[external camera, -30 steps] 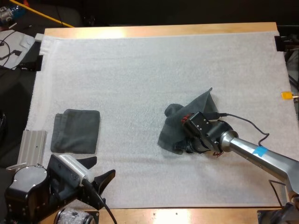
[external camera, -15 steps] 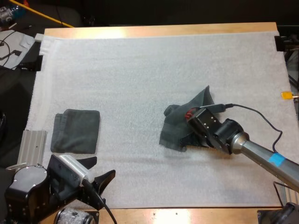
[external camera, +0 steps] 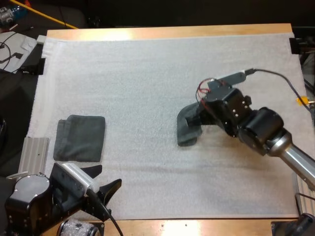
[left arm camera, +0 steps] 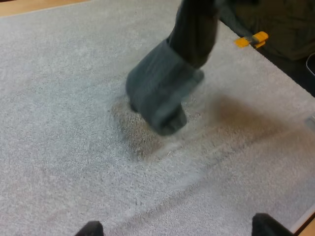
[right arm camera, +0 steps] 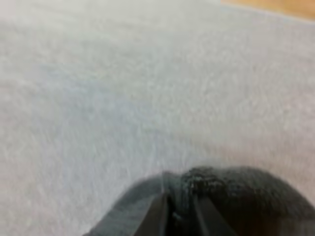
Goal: Pick towel from pile, fold and stack
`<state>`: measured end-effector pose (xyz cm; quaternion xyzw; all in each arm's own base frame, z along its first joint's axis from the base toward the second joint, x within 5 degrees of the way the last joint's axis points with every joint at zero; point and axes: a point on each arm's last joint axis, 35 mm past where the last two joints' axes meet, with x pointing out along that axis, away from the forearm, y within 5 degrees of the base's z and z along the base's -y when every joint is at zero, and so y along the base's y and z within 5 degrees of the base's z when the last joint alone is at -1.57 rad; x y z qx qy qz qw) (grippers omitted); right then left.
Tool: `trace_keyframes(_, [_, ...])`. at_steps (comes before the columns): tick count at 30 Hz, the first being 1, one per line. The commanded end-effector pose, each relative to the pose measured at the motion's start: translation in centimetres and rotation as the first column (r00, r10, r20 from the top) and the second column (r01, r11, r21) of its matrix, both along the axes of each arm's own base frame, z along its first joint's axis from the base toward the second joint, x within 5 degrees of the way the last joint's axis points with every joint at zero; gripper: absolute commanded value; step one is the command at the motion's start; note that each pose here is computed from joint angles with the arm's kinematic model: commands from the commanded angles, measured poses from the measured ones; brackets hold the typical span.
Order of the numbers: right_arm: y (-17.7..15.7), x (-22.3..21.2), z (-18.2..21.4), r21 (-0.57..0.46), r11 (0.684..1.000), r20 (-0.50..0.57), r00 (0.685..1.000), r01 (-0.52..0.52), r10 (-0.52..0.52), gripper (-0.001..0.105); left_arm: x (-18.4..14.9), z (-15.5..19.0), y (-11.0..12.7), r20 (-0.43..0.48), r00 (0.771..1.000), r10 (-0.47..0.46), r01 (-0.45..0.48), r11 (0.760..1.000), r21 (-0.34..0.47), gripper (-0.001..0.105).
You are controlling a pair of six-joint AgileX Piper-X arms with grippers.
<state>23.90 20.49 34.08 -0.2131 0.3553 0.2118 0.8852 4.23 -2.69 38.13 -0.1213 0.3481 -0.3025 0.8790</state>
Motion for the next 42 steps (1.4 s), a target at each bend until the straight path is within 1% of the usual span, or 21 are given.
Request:
trace_keyframes(1, [0.2,0.2,2.6,0.034,0.999,0.058,0.998,0.002,-0.004,0.000,-0.1,0.1,0.0,0.008,1.000,-0.011,0.011,1.000,-0.003,0.059])
trace_keyframes(3, [0.4,0.4,3.2,0.052,0.999,0.058,0.998,-0.003,0.000,0.000,-0.1,0.2,0.0,0.009,1.000,-0.009,0.009,1.000,-0.003,0.059])
trace_keyframes(5, [0.5,0.4,3.0,0.067,0.998,0.017,1.000,-0.014,0.013,0.000,-0.1,0.1,0.0,0.009,1.000,-0.010,0.010,1.000,-0.002,0.059])
trace_keyframes(7, [0.9,0.1,2.5,0.086,0.995,-0.046,0.998,-0.045,0.049,0.000,-0.1,0.1,0.0,0.008,1.000,-0.009,0.009,1.000,-0.002,0.059])
trace_keyframes(8, [0.7,0.0,2.8,0.089,0.995,-0.038,0.998,-0.044,0.048,0.000,-0.1,0.1,0.0,0.007,1.000,-0.010,0.010,1.000,-0.003,0.059])
trace_keyframes(10, [0.2,-0.1,3.5,0.084,0.996,0.010,1.000,-0.023,0.023,0.000,-0.1,0.1,0.0,0.002,1.000,-0.009,0.009,1.000,-0.005,0.059])
trace_keyframes(13, [0.6,-1.3,3.9,0.144,0.987,-0.059,0.995,-0.070,0.079,0.000,0.0,0.2,0.0,0.002,1.000,-0.010,0.010,1.000,-0.008,0.059])
trace_keyframes(16, [0.9,-2.8,3.9,0.141,0.984,-0.121,0.985,-0.107,0.124,0.000,-0.1,0.2,0.0,0.003,1.000,-0.012,0.012,1.000,-0.008,0.059])
trace_keyframes(20, [0.9,-4.5,2.8,0.060,0.988,-0.229,0.961,-0.145,0.155,0.000,0.0,0.2,-0.1,0.003,1.000,-0.013,0.013,1.000,-0.008,0.059])
trace_keyframes(23, [0.6,-4.8,0.9,-0.047,0.988,-0.294,0.947,-0.150,0.130,0.000,0.0,0.2,-0.1,0.005,1.000,-0.013,0.013,1.000,-0.008,0.059])
trace_keyframes(25, [0.7,-4.5,-0.8,-0.098,0.985,-0.313,0.944,-0.145,0.108,0.000,0.0,0.2,-0.1,0.005,1.000,-0.013,0.013,1.000,-0.008,0.059])
trace_keyframes(28, [1.3,-3.4,-2.8,-0.106,0.985,-0.326,0.940,-0.137,0.095,0.001,0.0,0.1,-0.1,0.005,1.000,-0.012,0.012,1.000,-0.008,0.059])
trace_keyframes(32, [2.9,-1.1,-4.8,-0.056,0.992,-0.336,0.938,-0.113,0.088,0.001,0.1,0.1,-0.1,0.002,1.000,-0.013,0.013,1.000,-0.008,0.059])
trace_keyframes(33, [1.6,-2.9,-3.3,-0.093,0.987,-0.347,0.933,-0.131,0.092,0.001,0.1,0.1,-0.1,0.001,1.000,-0.010,0.010,1.000,-0.005,0.059])
trace_keyframes(34, [1.2,-3.5,-2.8,-0.106,0.985,-0.351,0.932,-0.138,0.093,0.001,0.1,0.0,-0.1,0.000,1.000,-0.009,0.009,1.000,-0.004,0.059])
trace_keyframes(35, [0.3,-4.3,-2.8,-0.131,0.981,-0.389,0.918,-0.142,0.081,0.001,0.1,0.0,-0.1,0.001,1.000,-0.013,0.013,1.000,-0.006,0.059])
trace_keyframes(37, [-0.3,-4.9,-3.4,-0.157,0.977,-0.433,0.899,-0.145,0.064,0.000,0.1,0.0,-0.1,0.002,1.000,-0.014,0.014,1.000,-0.006,0.059])
trace_keyframes(40, [-1.1,-5.7,-5.3,-0.207,0.967,-0.502,0.864,-0.145,0.022,0.000,0.1,0.1,-0.1,0.008,1.000,-0.014,0.014,1.000,-0.007,0.059])
trace_keyframes(42, [-1.6,-6.1,-6.8,-0.251,0.958,-0.529,0.849,-0.137,-0.017,0.000,0.1,0.0,-0.1,0.004,1.000,-0.014,0.014,1.000,-0.007,0.059])
